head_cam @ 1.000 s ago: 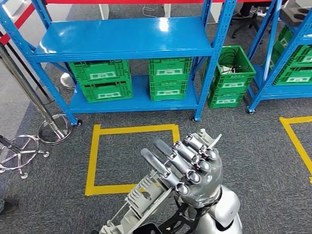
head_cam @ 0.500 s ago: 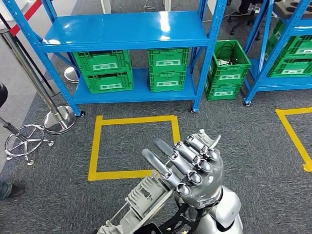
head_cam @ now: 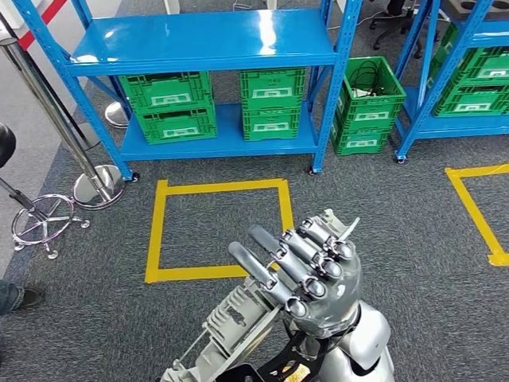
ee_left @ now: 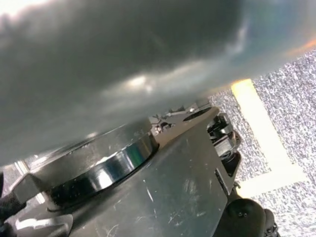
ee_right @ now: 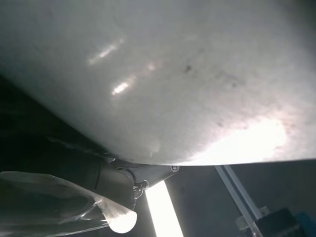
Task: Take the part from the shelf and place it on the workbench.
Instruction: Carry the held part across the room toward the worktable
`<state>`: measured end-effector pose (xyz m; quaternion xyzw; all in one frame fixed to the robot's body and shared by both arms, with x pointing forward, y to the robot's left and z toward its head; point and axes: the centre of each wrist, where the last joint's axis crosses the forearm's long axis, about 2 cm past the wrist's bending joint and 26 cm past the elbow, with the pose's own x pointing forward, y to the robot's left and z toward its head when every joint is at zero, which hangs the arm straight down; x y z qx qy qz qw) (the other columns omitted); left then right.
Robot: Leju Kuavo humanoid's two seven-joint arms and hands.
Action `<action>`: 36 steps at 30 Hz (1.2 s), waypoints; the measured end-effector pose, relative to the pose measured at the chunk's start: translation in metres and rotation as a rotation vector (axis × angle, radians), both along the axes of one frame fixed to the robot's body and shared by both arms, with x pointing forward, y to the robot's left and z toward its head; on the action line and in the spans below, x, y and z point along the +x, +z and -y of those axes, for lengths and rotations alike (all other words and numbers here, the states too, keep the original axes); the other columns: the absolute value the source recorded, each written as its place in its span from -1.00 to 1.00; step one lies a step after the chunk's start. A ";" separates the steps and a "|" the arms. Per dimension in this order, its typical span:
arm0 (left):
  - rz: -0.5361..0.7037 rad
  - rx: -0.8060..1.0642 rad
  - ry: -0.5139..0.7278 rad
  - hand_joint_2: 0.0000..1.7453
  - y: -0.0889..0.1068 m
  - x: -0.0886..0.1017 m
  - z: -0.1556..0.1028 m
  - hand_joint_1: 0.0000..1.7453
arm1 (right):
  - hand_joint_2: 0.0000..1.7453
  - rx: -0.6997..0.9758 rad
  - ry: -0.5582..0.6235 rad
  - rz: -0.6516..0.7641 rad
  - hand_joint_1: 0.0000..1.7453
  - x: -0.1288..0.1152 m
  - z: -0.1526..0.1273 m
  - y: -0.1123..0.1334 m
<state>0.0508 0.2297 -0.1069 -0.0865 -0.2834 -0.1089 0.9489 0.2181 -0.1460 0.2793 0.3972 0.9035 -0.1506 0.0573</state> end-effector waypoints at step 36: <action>0.017 -0.008 -0.033 -1.00 0.001 -0.004 0.013 -1.00 | 1.00 0.079 0.018 -0.020 1.00 0.001 0.007 0.000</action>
